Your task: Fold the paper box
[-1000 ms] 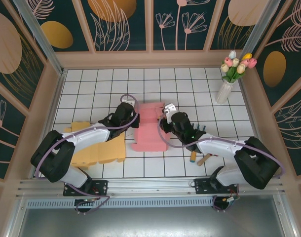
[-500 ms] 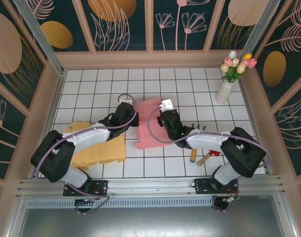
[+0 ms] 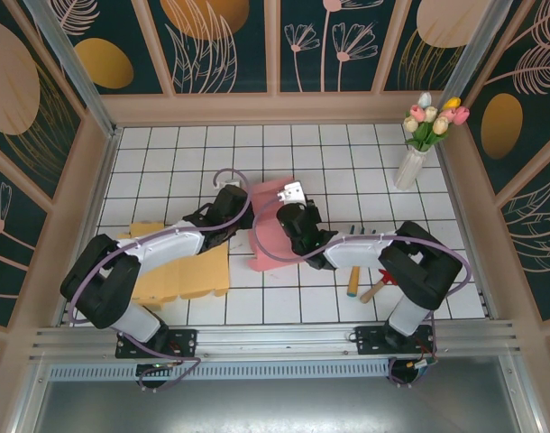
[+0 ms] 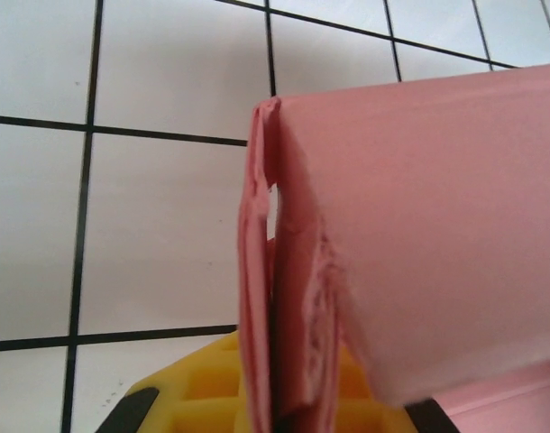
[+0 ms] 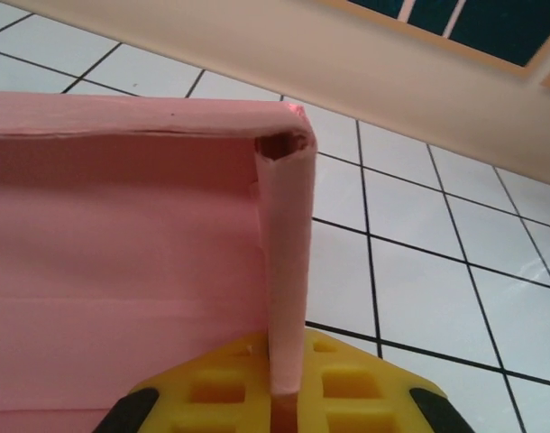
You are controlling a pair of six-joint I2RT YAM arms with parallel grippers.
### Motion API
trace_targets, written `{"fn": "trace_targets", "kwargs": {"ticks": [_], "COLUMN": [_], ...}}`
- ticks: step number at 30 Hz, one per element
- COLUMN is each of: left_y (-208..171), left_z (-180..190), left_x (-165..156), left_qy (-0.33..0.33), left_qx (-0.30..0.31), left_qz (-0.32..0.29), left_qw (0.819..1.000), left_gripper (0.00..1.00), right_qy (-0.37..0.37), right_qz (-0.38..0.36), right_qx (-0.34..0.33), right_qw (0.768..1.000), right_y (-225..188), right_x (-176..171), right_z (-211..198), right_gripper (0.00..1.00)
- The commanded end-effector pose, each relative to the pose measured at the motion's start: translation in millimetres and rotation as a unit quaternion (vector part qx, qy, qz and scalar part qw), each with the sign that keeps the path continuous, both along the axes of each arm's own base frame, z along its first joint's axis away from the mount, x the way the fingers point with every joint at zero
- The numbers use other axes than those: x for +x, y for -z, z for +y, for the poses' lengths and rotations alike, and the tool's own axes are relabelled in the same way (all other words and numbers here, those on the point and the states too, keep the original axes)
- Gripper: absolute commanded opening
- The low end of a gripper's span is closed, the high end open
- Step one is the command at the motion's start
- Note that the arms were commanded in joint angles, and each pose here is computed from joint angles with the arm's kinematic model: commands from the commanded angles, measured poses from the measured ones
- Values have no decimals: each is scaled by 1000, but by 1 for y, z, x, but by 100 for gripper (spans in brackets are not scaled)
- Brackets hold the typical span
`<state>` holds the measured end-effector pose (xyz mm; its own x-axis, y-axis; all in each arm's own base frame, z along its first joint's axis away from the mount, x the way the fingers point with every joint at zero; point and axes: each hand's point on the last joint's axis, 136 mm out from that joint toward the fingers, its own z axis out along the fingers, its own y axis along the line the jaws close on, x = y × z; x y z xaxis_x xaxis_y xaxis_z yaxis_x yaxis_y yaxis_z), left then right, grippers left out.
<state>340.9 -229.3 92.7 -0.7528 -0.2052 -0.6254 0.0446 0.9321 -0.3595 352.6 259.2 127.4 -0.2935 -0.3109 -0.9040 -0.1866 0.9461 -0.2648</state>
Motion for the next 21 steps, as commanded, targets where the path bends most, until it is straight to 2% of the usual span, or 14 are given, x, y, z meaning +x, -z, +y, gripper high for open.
{"fn": "trace_targets", "kwargs": {"ticks": [1, 3, 6, 10, 12, 17, 21], "left_y": [-6, -5, -3, 0, 0, -2, -2], "left_z": [-6, -5, -4, -4, -5, -1, 2], "left_x": [0, 1, 1, 1, 1, 3, 3], "left_qy": [10, 9, 6, 8, 9, 0, -8], "left_qx": [-7, -4, 2, 2, 2, 9, 13], "left_qz": [-1, -2, -2, 3, 3, -2, -4], "left_qw": [1000, 1000, 1000, 1000, 1000, 1000, 1000], "left_gripper": [0, 0, 0, 0, 0, 0, 0], "right_qy": [-54, -66, -61, -53, -46, -3, 47], "right_qz": [30, 40, 46, 48, 46, 33, 22], "right_qx": [21, 31, 42, 55, 47, 12, -26], "right_qw": [998, 997, 996, 996, 997, 999, 998], "right_y": [12, 13, 10, 6, 6, 10, 16], "right_x": [-7, -10, -9, -5, -3, 0, 2], "right_z": [12, 17, 18, 17, 15, -4, -25], "right_gripper": [17, 21, 33, 37, 35, 16, 11]}}
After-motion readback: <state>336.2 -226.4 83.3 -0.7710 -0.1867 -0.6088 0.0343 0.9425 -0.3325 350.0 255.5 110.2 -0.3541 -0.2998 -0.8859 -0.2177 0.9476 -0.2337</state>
